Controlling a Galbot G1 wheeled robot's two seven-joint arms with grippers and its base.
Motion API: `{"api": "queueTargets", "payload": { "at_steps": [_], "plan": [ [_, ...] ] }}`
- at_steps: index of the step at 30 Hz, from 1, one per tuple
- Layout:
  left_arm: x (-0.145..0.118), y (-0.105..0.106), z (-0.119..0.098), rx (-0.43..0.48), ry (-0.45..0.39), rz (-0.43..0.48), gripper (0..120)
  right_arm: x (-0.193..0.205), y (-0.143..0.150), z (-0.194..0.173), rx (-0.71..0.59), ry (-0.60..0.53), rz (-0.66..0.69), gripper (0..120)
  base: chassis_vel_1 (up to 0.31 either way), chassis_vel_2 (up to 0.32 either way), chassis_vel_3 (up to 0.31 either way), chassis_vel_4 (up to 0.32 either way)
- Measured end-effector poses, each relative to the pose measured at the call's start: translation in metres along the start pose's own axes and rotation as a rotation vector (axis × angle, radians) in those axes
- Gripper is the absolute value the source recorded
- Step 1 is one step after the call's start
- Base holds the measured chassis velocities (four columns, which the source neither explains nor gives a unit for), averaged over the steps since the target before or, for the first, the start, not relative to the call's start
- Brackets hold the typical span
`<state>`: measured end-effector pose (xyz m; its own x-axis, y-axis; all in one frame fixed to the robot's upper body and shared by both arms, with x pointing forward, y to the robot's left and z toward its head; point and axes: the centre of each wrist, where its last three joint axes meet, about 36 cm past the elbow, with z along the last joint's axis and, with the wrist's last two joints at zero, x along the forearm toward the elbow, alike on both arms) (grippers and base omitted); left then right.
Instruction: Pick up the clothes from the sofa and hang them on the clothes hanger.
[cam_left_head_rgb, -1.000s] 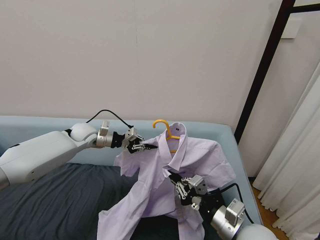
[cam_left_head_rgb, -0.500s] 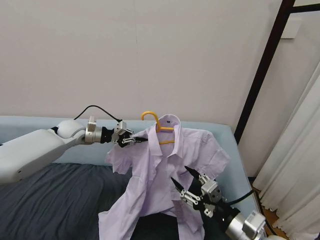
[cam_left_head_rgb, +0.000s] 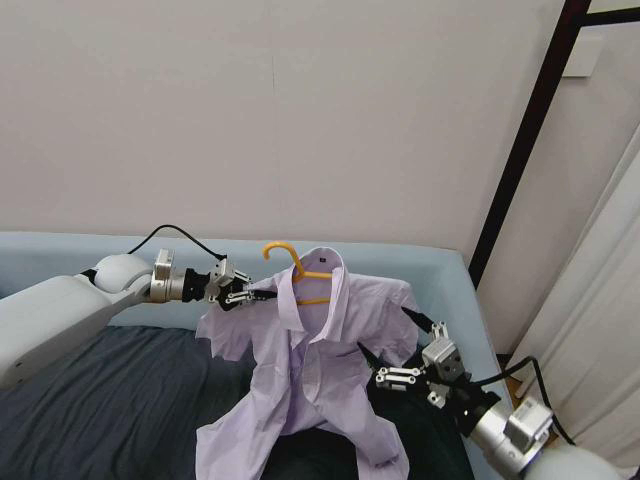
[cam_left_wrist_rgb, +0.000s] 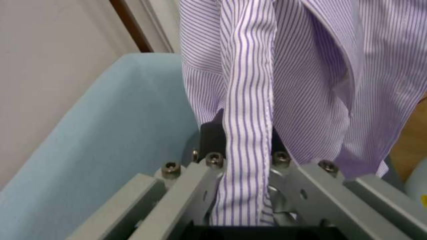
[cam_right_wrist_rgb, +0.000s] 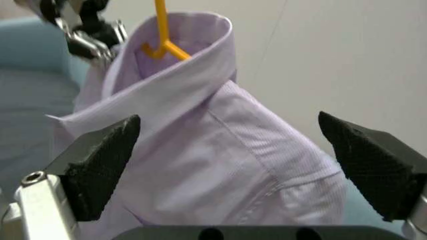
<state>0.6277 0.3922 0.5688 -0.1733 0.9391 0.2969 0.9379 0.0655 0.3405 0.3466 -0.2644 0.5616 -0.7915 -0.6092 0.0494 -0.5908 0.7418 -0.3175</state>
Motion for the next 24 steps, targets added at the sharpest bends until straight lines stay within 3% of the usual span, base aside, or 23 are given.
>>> {"api": "queueTargets", "payload": {
  "at_steps": [2,7,11,24],
  "plan": [
    [-0.002,-0.001,0.0,-0.005,0.0,0.007,1,-0.001,-0.01,-0.003,0.003,0.028,-0.018,100,0.0,0.0,0.0,0.0],
    [-0.025,-0.002,0.001,-0.028,-0.012,0.063,1,-0.004,-0.066,-0.028,-0.043,0.186,-0.076,100,0.0,0.0,0.0,0.0],
    [-0.042,-0.001,0.001,-0.039,-0.021,0.103,1,-0.004,-0.079,-0.033,-0.077,0.242,-0.099,100,0.0,0.0,0.0,0.0],
    [-0.074,-0.009,-0.005,-0.056,-0.047,0.182,1,0.001,-0.07,-0.029,0.005,0.352,-0.211,98,0.0,0.0,0.0,0.0]
  ]
}}
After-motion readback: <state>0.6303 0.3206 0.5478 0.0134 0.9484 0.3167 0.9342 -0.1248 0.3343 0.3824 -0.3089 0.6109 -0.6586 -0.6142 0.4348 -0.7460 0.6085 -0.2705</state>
